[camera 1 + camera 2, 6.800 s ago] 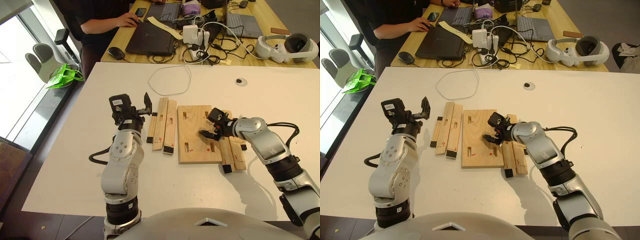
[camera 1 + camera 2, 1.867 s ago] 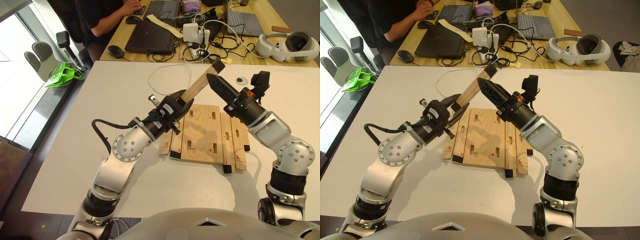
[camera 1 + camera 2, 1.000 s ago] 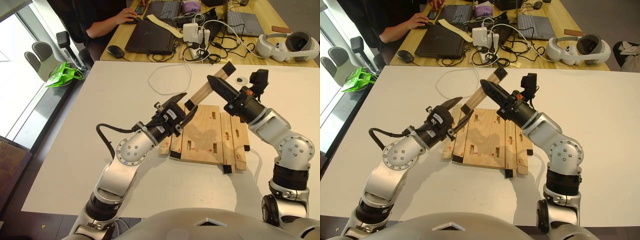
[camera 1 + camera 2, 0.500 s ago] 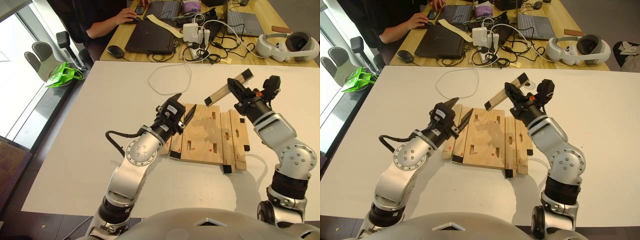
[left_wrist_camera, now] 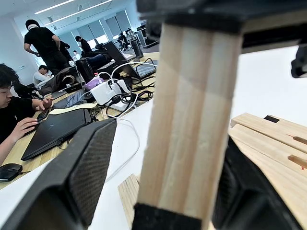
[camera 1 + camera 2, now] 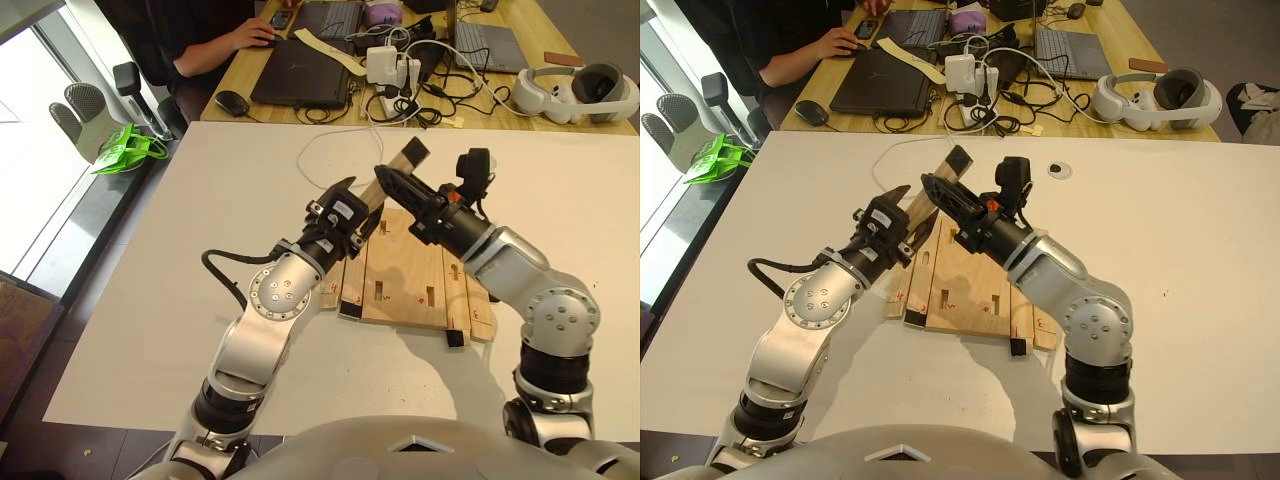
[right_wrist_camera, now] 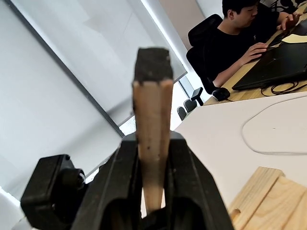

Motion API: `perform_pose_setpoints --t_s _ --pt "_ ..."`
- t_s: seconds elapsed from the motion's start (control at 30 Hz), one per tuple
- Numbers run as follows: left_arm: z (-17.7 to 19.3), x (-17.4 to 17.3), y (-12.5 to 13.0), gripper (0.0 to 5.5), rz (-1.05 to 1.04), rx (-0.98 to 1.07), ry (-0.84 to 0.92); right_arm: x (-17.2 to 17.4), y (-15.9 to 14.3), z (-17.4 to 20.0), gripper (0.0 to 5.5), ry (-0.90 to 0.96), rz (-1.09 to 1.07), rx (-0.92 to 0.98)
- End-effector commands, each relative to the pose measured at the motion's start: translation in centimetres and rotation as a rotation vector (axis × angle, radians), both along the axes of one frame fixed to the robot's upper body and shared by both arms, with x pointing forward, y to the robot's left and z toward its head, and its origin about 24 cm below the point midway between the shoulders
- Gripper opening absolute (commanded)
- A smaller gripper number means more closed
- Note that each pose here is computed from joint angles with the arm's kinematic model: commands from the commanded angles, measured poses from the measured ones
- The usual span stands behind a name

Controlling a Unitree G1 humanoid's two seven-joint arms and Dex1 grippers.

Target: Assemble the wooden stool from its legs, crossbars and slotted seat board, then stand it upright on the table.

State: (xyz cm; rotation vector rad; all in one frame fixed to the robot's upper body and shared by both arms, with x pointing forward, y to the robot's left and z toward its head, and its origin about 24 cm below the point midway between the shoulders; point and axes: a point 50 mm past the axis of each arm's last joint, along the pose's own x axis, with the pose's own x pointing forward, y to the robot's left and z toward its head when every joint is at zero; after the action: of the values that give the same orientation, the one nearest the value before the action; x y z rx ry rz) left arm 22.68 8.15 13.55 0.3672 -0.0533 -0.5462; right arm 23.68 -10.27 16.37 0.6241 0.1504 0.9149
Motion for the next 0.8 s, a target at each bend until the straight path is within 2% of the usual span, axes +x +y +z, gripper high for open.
perform_pose_setpoints --t_s 0.03,0.17,0.27,0.43,0.53,0.6,0.8 --pt "-0.1 0.3 0.8 2.73 0.063 0.02 -0.002 -0.6 -2.0 -0.1 0.38 -0.024 0.057 -0.094" --pt "-0.3 0.1 0.8 2.73 0.064 0.025 0.008 -0.7 -3.3 0.0 0.38 -0.052 0.099 -0.15" --pt "-0.4 0.0 0.5 2.73 0.053 0.016 0.012 -0.4 -3.2 0.1 0.38 -0.069 0.088 -0.15" --pt "-1.1 -1.0 -1.0 2.73 -0.02 0.005 0.052 2.7 -3.1 0.3 0.38 -0.018 -0.265 -0.064" --pt "-1.7 -1.7 -0.6 2.73 0.005 0.005 0.08 3.6 -5.7 0.2 0.38 0.059 -0.429 -0.072" --pt "-2.0 -2.0 0.0 2.73 0.067 -0.01 0.091 3.3 -7.0 -0.1 0.38 0.106 -0.436 -0.143" --pt "-1.8 -2.3 0.9 2.73 0.22 -0.1 0.085 -0.9 -11.9 -2.5 0.38 0.312 -0.393 -0.364"
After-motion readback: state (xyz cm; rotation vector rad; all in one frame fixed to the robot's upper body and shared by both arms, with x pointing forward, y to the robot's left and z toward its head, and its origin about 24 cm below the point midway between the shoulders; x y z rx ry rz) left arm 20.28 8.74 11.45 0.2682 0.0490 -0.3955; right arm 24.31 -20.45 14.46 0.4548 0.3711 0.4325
